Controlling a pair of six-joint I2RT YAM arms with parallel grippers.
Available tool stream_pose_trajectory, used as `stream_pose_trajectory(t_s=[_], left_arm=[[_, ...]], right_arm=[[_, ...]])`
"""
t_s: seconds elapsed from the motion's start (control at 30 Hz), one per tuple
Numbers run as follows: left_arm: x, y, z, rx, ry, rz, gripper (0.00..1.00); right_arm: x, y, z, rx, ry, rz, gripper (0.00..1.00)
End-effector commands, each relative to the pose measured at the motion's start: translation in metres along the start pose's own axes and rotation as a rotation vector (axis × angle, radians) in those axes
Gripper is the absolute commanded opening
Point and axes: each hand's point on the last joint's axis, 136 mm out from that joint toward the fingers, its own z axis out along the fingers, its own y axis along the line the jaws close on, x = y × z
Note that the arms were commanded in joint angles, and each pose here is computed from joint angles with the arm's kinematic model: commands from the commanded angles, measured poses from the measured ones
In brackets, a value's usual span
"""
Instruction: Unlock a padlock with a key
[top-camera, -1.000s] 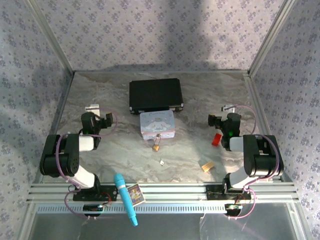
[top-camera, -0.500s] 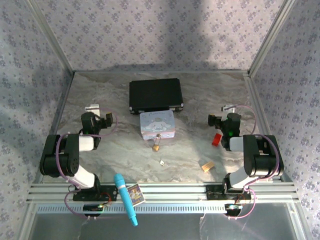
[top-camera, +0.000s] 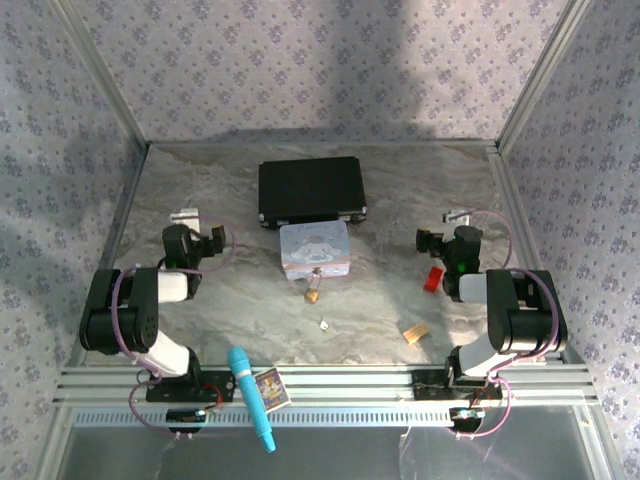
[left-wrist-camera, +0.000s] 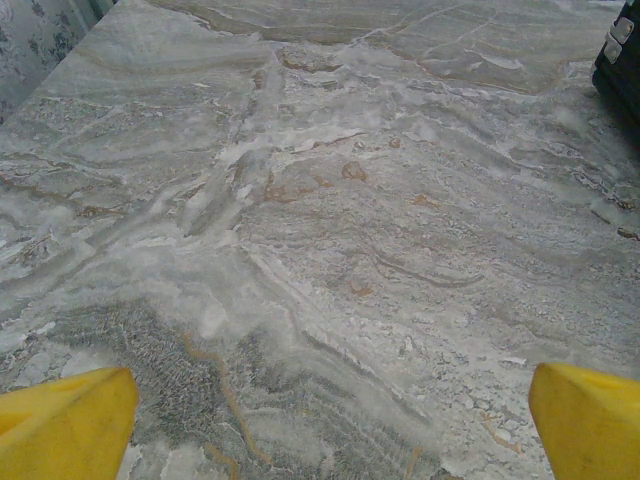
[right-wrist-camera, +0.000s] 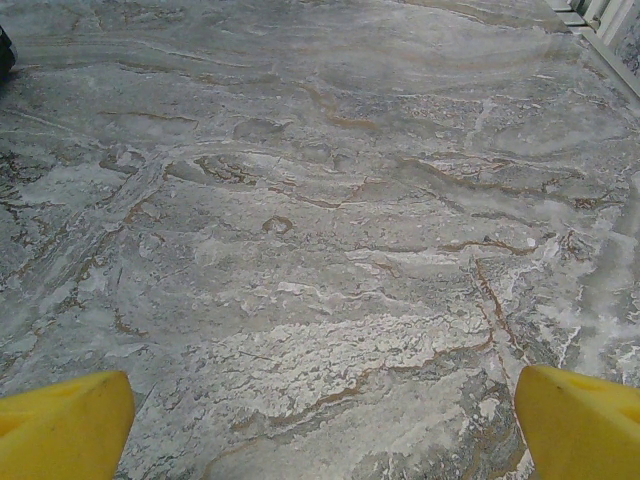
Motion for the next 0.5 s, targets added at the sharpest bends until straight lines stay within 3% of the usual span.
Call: stream_pose_trajectory(t_s=[0.0, 0.3, 0.4, 0.47], left_arm=[[-0.011, -0.005, -0.001, 0.022, -0.047, 0.009, 1.0], [-0.043, -0.004, -0.04, -0.033, -0.087, -0.005, 1.0], [-0.056, -0.003, -0.058, -0.038, -0.098, -0.114, 1.0], [-0.065, -0.002, -0.072, -0.026, -0.097, -0.262, 1.0]], right_arm=[[-0.009, -0.002, 0.002, -0.002, -0.024, -0.008, 0.99], [-0.041, 0.003, -0.022, -0.01, -0.055, -0.031, 0.99], [-0.057, 0.002, -0.04, -0.012, -0.053, 0.023, 0.99], [-0.066, 0.006, -0.052, -0.039, -0.041, 0.071, 0.99]])
